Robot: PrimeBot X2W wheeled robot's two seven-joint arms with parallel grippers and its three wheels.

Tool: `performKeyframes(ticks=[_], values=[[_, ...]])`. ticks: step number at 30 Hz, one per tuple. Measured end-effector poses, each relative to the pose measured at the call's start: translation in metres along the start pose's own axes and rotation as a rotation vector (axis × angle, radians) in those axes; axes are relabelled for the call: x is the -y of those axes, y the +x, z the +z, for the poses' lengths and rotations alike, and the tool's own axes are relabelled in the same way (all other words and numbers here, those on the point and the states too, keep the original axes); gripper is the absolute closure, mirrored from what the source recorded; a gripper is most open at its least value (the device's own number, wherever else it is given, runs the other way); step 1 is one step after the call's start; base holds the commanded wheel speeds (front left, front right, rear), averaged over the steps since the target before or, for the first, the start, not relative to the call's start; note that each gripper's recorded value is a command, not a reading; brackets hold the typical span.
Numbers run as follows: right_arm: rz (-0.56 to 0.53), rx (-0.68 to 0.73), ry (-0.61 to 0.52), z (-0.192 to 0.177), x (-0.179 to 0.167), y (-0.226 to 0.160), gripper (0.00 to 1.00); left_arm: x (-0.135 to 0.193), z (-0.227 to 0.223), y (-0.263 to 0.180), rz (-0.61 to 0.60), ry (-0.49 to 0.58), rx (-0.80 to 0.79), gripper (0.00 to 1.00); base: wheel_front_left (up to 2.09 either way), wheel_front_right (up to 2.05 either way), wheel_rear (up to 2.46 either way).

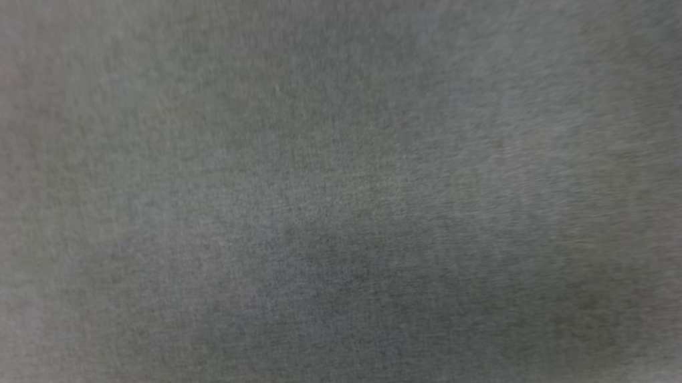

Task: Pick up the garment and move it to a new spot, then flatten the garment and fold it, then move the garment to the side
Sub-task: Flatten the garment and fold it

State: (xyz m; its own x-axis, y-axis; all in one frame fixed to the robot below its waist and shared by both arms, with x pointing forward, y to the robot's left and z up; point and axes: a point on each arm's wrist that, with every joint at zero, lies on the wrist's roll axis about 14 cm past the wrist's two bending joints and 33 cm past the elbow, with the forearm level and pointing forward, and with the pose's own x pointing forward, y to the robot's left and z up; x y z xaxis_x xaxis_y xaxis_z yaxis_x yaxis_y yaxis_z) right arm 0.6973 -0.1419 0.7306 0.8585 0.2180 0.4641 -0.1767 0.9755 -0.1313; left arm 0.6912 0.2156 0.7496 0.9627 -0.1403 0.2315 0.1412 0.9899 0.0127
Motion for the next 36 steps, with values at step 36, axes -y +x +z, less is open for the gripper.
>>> performKeyframes(ticks=[36], values=[[0.146, -0.961, 0.242, -0.144, -0.029, -0.241, 1.0, -0.044, -0.198, -0.212, 0.1, -0.069, -0.705, 1.0, 0.0, 0.0, 0.0]])
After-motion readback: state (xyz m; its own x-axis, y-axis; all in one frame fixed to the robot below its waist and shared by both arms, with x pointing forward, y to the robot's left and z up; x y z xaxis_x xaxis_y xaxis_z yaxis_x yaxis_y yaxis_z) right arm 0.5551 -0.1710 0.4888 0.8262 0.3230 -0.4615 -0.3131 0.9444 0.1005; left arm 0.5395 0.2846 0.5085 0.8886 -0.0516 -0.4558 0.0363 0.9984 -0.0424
